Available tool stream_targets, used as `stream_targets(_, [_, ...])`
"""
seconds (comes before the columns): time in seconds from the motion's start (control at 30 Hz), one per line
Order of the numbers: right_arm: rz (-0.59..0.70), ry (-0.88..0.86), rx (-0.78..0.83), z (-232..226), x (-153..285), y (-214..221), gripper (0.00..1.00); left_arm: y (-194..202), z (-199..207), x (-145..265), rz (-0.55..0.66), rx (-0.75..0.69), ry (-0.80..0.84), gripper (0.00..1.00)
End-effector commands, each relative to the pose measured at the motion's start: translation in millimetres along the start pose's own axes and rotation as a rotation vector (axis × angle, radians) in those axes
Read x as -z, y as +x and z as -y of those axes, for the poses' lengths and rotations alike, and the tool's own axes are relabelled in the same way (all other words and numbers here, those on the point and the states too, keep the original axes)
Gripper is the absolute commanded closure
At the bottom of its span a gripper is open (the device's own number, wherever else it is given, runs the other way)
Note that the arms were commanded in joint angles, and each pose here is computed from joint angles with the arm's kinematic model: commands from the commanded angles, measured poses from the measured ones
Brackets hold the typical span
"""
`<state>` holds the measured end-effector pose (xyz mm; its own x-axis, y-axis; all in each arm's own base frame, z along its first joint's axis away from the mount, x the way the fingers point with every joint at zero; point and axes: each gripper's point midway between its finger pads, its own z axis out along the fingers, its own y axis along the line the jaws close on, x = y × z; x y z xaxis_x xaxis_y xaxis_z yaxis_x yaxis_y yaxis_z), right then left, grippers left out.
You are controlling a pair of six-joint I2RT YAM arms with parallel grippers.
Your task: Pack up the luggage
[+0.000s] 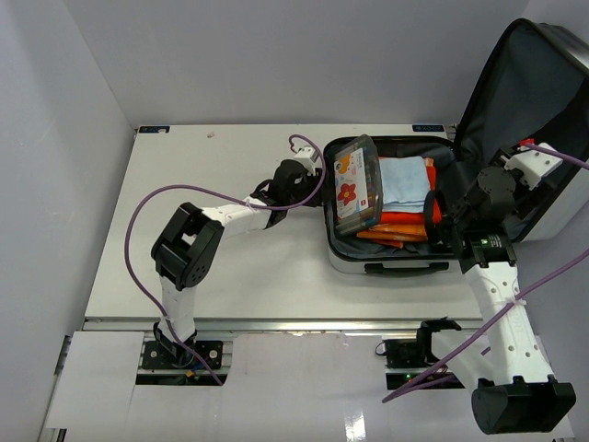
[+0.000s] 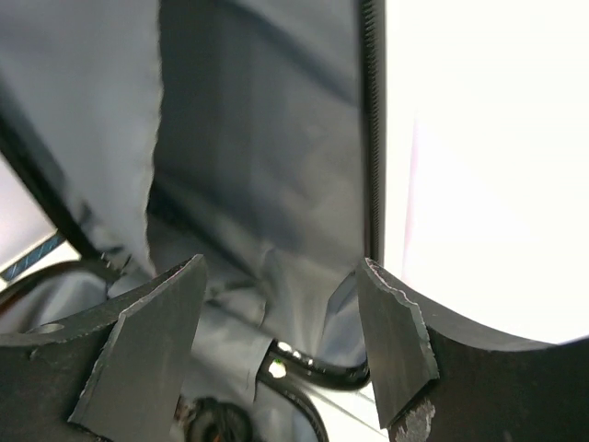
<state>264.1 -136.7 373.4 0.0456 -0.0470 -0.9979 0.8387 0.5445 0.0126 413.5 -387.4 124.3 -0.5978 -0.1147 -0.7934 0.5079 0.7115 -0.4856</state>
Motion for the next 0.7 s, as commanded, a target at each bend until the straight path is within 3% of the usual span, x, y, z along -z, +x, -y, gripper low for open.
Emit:
stream_targets(0.0, [0.116, 0.11, -0.107, 30, -13, -35, 0.29, 8, 12, -4, -0.027, -0.037, 0.066, 0.96])
stream_targets(0.03, [0.131, 0.139, -0.12, 38, -16, -37, 0.29, 7, 13, -3, -0.026, -0.041, 0.068, 1.0])
stream_targets(0.3, [0.172, 0.224, -0.13, 60, -34, -24, 0.34, 5, 16, -2, -0.03, -0.047, 0.073, 1.0])
stream_targets(0.4, [0.175, 0.185, -0.156, 53, -44, -8, 0.39, 6, 15, -1, -0.026, -0.045, 0.071, 1.0])
stream_targets(0.67, [0.197, 0.156, -0.139, 34, -63, 6, 0.4, 5, 17, -3, -0.022, -0.041, 0.074, 1.0])
